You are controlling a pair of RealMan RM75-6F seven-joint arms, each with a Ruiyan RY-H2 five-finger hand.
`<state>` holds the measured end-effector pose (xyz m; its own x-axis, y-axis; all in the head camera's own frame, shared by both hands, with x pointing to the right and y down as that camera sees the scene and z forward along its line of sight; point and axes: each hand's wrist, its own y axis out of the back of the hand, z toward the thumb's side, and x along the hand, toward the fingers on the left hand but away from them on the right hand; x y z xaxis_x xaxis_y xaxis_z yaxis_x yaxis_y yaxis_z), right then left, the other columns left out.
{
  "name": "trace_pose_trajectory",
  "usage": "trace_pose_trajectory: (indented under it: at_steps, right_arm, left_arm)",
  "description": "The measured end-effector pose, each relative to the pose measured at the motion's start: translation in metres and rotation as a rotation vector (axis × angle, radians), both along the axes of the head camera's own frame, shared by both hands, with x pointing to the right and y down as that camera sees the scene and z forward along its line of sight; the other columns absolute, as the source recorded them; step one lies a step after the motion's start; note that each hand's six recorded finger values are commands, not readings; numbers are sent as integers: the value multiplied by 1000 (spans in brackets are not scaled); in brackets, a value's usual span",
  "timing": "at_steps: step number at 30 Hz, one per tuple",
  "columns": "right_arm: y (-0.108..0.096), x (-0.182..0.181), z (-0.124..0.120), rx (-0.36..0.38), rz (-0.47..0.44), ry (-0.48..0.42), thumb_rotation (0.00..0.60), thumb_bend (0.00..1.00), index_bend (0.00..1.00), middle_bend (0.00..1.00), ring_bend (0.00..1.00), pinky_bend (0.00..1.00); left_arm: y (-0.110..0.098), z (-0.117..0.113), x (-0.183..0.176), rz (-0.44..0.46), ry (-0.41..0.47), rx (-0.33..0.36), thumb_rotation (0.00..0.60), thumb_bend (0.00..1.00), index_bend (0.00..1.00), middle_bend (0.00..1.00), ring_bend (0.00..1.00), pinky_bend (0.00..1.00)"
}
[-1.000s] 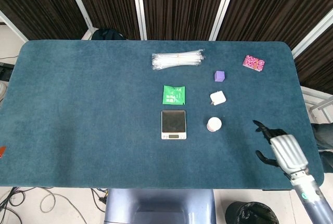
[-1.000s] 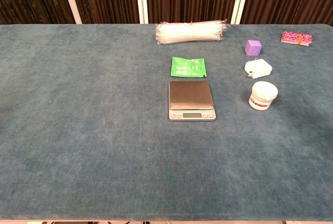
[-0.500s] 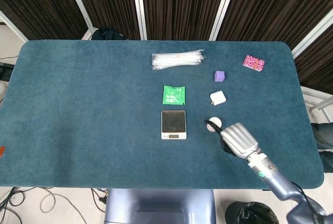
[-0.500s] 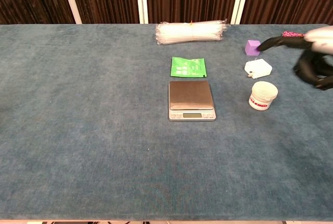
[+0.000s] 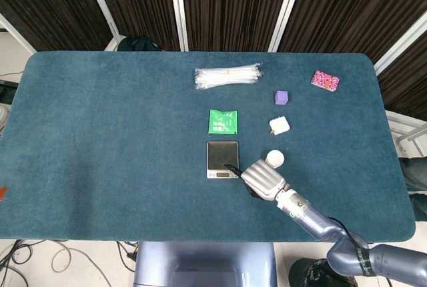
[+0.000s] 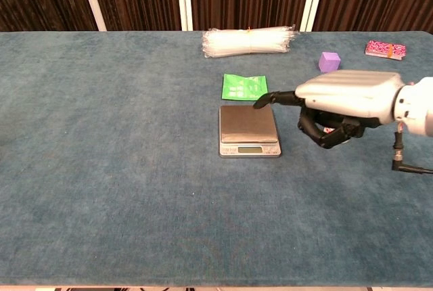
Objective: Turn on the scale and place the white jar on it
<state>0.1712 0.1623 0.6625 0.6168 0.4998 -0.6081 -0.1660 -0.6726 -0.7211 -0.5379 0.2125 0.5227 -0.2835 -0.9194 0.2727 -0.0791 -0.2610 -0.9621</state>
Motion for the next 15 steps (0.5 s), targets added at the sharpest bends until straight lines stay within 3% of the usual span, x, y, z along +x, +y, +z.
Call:
trace_pose_trajectory:
  at_steps: [15]
  right_arm:
    - [15,-19,22,-52,-51,27,600,998,71,798,845,928]
  left_arm:
    - [0,0,0,1,-11,0,600,117,0,0,0,0]
